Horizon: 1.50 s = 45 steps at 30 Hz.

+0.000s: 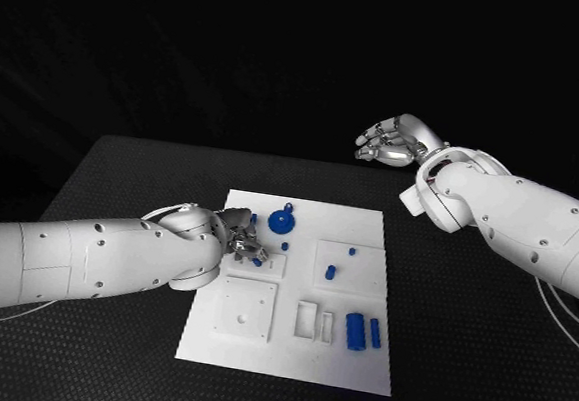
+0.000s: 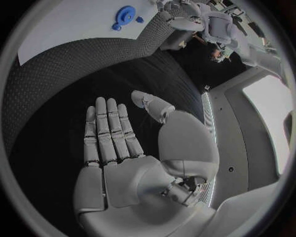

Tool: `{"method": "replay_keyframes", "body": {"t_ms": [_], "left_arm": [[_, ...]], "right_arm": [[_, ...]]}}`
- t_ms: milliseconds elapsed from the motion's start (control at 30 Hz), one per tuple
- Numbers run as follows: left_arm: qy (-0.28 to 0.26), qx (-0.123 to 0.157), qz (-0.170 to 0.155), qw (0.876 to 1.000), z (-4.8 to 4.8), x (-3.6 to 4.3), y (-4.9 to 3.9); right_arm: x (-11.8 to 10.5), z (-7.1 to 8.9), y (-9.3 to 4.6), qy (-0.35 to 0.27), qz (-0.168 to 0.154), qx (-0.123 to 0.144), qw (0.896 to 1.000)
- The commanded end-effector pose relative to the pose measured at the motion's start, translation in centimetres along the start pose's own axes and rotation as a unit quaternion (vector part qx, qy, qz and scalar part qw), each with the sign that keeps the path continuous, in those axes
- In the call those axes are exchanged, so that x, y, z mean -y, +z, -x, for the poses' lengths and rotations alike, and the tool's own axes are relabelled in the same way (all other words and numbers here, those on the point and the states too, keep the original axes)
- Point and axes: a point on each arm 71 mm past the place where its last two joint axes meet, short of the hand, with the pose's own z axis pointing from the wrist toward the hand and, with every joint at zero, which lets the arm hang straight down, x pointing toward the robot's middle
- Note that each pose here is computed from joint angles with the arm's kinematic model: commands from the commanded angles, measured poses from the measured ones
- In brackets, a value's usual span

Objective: Assemble the parts on the task board

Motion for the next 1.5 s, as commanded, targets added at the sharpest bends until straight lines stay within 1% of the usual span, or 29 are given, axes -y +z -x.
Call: {"method": "replay_keyframes", "body": {"t_ms": [33,367,633,833,1033,1500], "left_arm": [[0.005,-0.004,0.000,1.000,-0.25,-0.13,0.02],[0.006,-0.002,0.000,1.000,-0.22,-0.15,0.03],[0.008,-0.007,-0.001,1.000,-0.31,-0.10,0.02],[0.019,-0.017,0.001,1.000,-0.44,-0.16,0.05],[0.045,-0.038,-0.001,0.998,-0.82,0.14,0.11],[0.063,-0.043,-0.009,0.997,-1.05,0.83,0.27]], "right_arm": [[-0.1,-0.1,0.0,-0.003,0.004,-0.005,1.000],[-0.1,-0.2,0.0,-0.002,0.003,-0.007,1.000],[-0.1,-0.2,0.0,-0.002,0.003,-0.007,1.000],[-0.1,-0.2,0.0,-0.002,0.003,-0.008,1.000],[-0.1,-0.3,0.0,-0.002,0.003,-0.009,1.000],[-0.2,-0.4,0.0,-0.002,0.004,-0.011,1.000]]}}
